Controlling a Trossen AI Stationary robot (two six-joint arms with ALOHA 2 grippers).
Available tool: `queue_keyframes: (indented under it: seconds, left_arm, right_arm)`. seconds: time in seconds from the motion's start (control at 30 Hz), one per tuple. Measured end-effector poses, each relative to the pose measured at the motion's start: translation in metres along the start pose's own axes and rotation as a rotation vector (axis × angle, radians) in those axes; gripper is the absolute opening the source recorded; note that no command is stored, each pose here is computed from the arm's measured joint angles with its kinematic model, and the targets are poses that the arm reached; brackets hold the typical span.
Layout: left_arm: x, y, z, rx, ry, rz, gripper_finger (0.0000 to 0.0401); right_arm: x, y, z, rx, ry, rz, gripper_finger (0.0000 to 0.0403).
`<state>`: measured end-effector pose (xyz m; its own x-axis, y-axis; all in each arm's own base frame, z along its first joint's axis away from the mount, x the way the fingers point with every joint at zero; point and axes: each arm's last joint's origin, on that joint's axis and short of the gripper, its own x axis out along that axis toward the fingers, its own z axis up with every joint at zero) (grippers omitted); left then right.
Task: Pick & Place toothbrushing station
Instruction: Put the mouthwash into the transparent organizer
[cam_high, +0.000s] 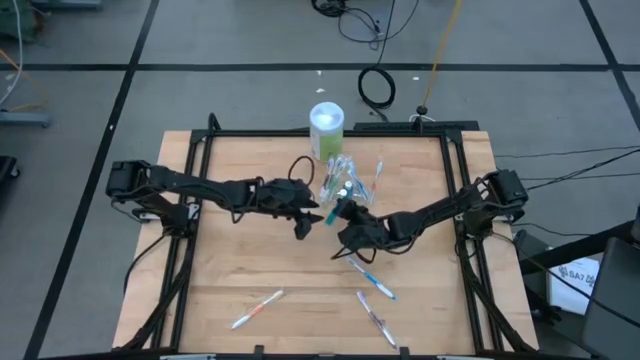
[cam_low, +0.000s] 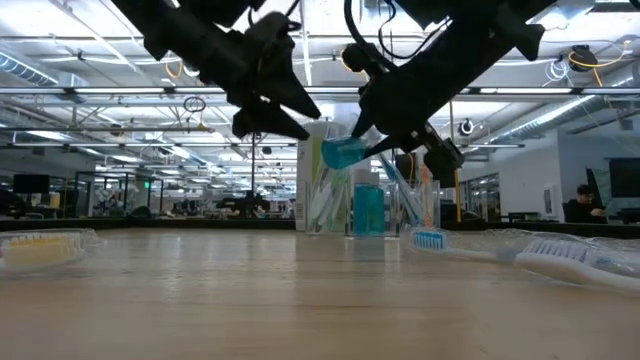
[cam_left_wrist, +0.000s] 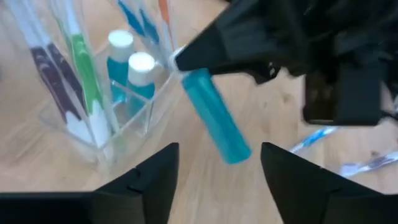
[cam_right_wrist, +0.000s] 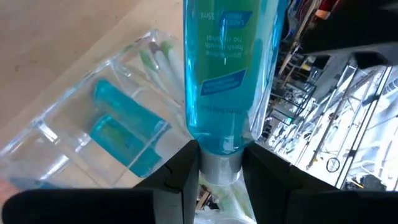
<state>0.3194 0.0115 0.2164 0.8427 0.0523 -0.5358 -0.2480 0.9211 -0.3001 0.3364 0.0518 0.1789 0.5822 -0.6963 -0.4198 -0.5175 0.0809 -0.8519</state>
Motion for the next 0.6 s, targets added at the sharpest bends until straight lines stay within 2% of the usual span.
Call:
queue_keyframes:
  seconds: [0.23,0.6]
  left_arm:
    - [0.021,0.003,-0.004,-0.052,-0.049,-0.001,0.0288]
    - [0.036,0.01,-0.01,-0.078,-0.046,0.0,0.0296]
  right_arm:
    - [-0.001,-0.001,0.0,0.003,-0.004,-0.004,0.01]
    - [0.001,-0.002,-0.001,0.013,-0.001,-0.007,0.01]
